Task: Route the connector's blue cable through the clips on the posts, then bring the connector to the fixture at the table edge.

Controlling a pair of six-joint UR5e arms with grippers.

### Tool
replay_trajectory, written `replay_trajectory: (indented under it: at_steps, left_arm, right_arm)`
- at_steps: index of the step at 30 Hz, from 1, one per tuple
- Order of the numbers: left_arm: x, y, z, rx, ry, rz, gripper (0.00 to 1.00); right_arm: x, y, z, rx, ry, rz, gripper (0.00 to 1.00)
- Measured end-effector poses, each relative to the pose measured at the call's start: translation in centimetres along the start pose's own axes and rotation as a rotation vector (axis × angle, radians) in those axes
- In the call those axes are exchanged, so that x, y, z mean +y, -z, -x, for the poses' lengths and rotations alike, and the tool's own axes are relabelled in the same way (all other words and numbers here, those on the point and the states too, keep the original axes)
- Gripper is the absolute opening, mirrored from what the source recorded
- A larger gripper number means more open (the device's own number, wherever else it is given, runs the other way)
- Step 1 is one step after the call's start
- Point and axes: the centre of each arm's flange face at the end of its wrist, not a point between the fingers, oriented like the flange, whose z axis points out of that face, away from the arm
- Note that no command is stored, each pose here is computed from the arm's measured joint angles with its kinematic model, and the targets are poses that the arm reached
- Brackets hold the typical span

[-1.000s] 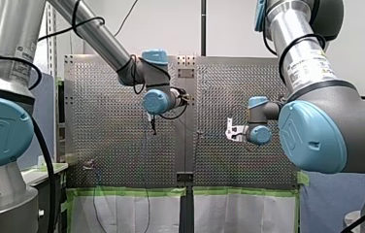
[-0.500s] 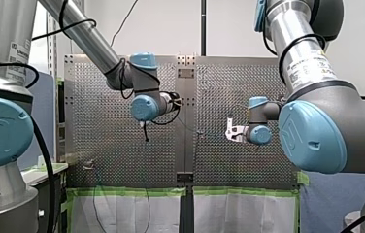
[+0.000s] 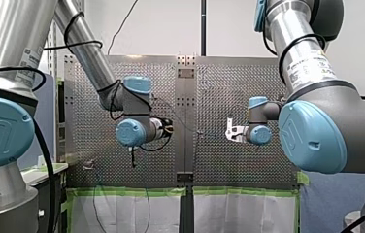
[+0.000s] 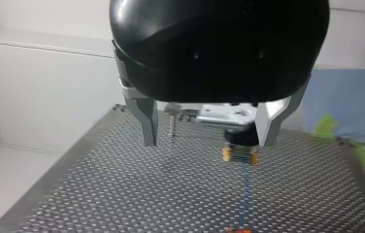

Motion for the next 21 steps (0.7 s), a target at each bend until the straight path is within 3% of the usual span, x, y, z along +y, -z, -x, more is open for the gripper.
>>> replay_trajectory:
  at_steps: [6,15,21]
  left_arm:
    - [0.9,1.6,-0.9,0.016,-0.002,0.001,1.0]
    - [2.0,4.4,-2.0,0.018,0.07,-0.026,1.0]
    - [3.1,6.1,-2.8,0.045,0.071,-0.022,1.0]
  right_arm:
    - [0.0,0.0,0.0,0.001,-0.002,-0.004,0.0]
    - [0.0,0.0,0.0,-0.005,-0.004,-0.006,0.0]
    - [0.6,0.0,0.0,-0.007,-0.005,0.012,0.0]
